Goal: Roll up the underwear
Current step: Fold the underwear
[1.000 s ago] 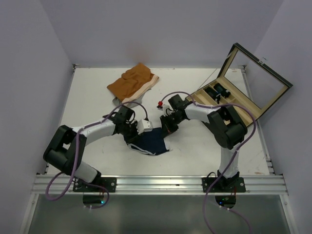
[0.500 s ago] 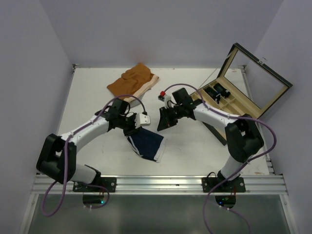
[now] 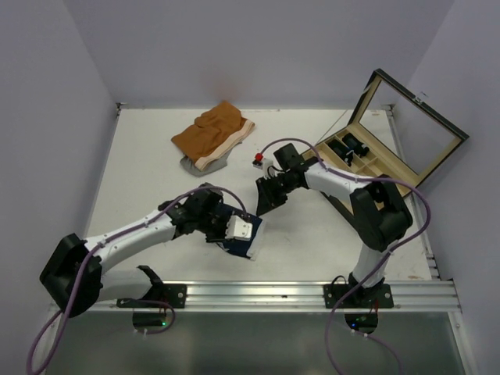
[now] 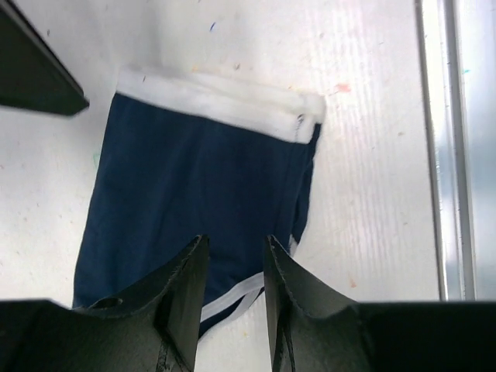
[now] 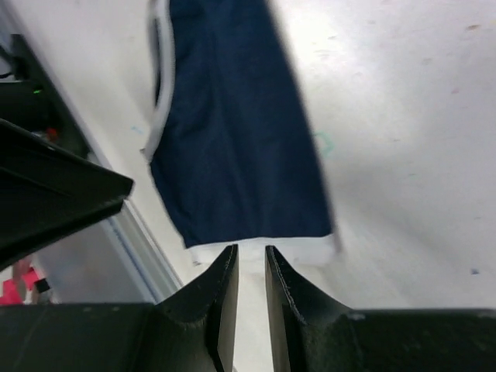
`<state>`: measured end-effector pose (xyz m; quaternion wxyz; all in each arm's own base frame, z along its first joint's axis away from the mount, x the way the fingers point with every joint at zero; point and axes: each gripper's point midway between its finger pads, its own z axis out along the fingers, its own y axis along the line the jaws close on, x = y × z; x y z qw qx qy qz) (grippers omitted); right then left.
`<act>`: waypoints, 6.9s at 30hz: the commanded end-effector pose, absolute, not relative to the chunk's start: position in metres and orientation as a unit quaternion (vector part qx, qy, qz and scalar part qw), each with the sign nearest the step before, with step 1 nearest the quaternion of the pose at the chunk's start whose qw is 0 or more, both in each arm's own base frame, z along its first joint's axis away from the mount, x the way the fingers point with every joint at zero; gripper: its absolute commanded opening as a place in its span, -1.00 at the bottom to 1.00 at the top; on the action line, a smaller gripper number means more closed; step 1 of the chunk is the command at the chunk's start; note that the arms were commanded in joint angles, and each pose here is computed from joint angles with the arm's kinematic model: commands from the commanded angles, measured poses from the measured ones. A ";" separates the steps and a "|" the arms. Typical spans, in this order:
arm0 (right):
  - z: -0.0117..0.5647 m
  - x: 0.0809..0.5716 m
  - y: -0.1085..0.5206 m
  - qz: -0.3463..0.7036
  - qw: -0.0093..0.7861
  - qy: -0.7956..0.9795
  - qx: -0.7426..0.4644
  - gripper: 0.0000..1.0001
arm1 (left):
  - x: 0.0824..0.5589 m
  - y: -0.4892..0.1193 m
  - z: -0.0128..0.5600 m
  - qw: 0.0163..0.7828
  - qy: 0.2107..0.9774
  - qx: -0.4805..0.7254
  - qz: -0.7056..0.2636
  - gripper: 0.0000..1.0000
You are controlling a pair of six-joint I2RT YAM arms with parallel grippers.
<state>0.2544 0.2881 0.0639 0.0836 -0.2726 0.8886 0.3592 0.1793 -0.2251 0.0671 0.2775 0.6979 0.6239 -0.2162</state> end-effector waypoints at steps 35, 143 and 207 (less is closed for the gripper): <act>0.039 0.202 0.343 0.419 0.001 0.845 -0.333 -0.63 | 0.149 -0.223 0.030 0.312 0.515 0.793 -0.092 -0.15; 0.054 0.248 0.325 0.322 0.072 0.851 -0.408 -0.22 | 0.212 -0.268 0.009 0.179 0.537 0.821 -0.069 -0.51; 0.016 0.132 0.320 0.488 -0.046 0.829 -0.268 -1.00 | 0.207 -0.224 0.046 0.082 0.843 0.346 -0.404 -0.61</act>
